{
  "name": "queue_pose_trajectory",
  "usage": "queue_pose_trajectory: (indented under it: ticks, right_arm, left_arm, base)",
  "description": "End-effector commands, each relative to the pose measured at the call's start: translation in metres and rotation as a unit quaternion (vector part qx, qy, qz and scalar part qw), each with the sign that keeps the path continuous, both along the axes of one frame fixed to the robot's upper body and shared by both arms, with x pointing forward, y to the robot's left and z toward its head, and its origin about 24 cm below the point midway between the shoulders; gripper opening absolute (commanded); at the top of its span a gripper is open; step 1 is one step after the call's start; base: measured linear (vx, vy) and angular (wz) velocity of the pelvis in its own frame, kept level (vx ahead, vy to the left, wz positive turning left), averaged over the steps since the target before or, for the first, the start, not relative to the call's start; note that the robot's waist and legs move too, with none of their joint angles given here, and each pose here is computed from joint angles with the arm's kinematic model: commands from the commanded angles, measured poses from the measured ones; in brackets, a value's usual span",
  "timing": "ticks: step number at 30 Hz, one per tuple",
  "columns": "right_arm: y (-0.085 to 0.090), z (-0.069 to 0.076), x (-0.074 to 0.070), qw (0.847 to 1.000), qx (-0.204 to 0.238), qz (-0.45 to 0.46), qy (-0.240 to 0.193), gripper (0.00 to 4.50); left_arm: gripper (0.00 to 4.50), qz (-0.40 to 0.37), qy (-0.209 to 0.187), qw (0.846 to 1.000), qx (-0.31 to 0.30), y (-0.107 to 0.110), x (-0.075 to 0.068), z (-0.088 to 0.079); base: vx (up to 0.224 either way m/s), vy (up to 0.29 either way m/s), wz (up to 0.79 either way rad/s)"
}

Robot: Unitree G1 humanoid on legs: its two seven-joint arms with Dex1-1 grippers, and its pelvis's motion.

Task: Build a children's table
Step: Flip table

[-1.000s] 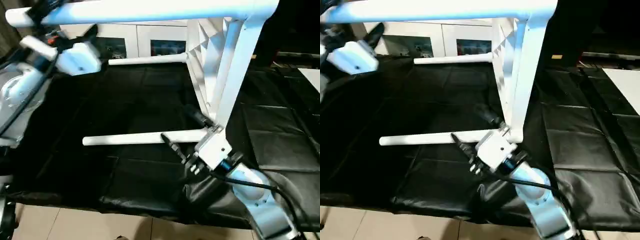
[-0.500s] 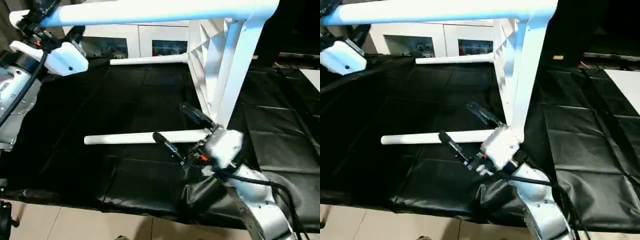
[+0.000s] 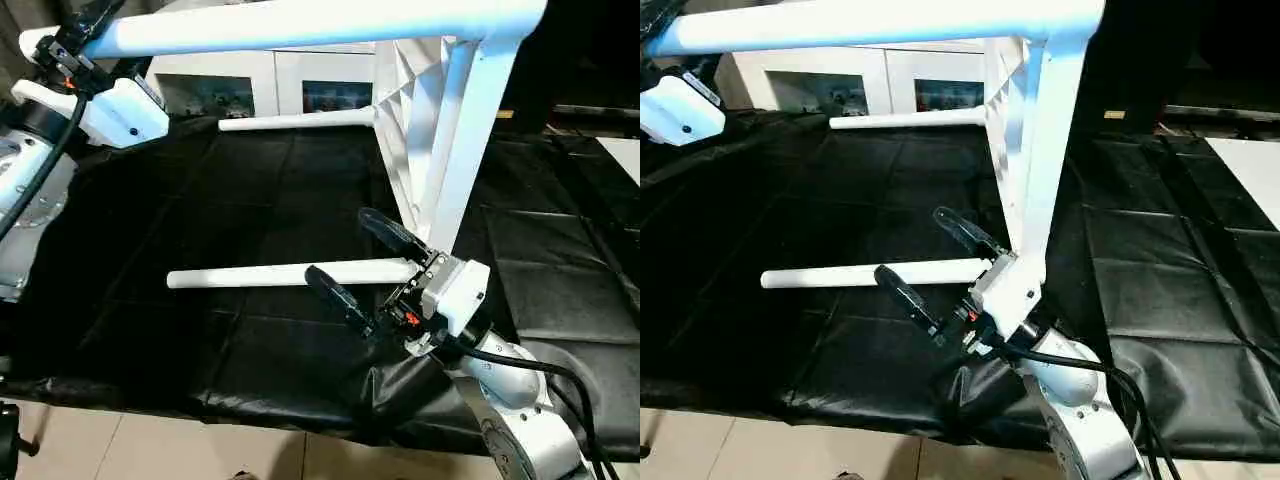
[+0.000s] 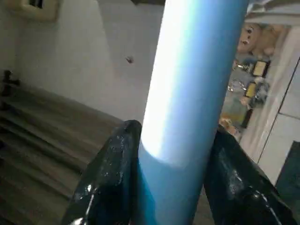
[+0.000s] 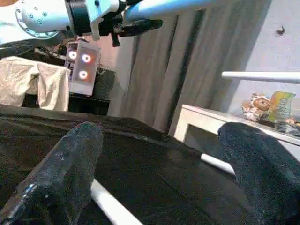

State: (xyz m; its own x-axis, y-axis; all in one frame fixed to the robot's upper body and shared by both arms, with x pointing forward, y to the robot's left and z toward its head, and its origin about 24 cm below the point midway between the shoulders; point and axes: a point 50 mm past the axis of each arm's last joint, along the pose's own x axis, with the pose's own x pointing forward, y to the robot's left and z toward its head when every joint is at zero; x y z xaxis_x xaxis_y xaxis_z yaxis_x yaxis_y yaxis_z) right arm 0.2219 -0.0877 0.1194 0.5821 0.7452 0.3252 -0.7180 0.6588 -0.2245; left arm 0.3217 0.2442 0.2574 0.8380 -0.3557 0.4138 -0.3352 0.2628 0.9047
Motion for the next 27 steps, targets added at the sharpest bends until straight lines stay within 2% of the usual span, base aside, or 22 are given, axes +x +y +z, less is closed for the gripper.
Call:
queue_pose_trajectory:
  ticks: [1, 6, 9, 12, 13, 14, 21, 25, 27]
  right_arm:
    - [-0.002, 0.003, 0.0, 1.0, -0.009, -0.005, -0.008, 4.37]
    - [-0.003, -0.003, 0.0, 1.0, -0.025, -0.007, 0.007, 4.37]
    - [-0.006, -0.015, -0.001, 0.998, -0.053, -0.004, 0.036, 4.37]
    - [-0.012, -0.024, 0.0, 0.996, -0.068, -0.018, 0.056, 4.37]
    - [-0.012, -0.024, 0.0, 0.996, -0.068, -0.018, 0.056, 4.37]
    - [-0.016, -0.027, 0.001, 0.995, -0.07, -0.03, 0.063, 4.37]
    - [-0.032, -0.047, 0.002, 0.988, -0.098, -0.056, 0.107, 4.37]
    - [-0.038, -0.054, 0.002, 0.985, -0.106, -0.065, 0.122, 4.37]
    - [-0.041, -0.057, 0.001, 0.984, -0.106, -0.069, 0.129, 4.37]
  left_arm:
    - [1.81, 0.0, 0.008, 1.0, -0.031, 0.003, 0.0, 0.002]
    - [1.77, 0.012, 0.029, 0.996, -0.087, 0.006, 0.0, 0.006]
    - [1.77, 0.015, 0.058, 0.985, -0.163, 0.01, -0.001, 0.004]
    - [1.77, 0.011, 0.063, 0.974, -0.219, 0.011, -0.003, 0.006]
    - [1.77, 0.011, 0.063, 0.974, -0.219, 0.011, -0.003, 0.006]
    - [1.77, 0.007, 0.067, 0.966, -0.251, 0.011, -0.003, 0.006]
    - [1.8, -0.002, 0.059, 0.95, -0.305, 0.01, -0.007, 0.014]
    - [1.8, 0.0, 0.054, 0.944, -0.324, 0.01, -0.01, 0.019]
    - [1.8, 0.0, 0.055, 0.937, -0.346, 0.011, -0.012, 0.02]
  base:
    - [0.0, 0.0, 0.0]
    - [0.0, 0.0, 0.0]
    - [0.0, 0.0, 0.0]
    - [0.0, 0.0, 0.0]
    - [0.0, 0.0, 0.0]
    - [0.0, 0.0, 0.0]
    - [0.0, 0.0, 0.0]
    - [0.0, 0.0, 0.0]
    - [0.0, 0.0, 0.0]
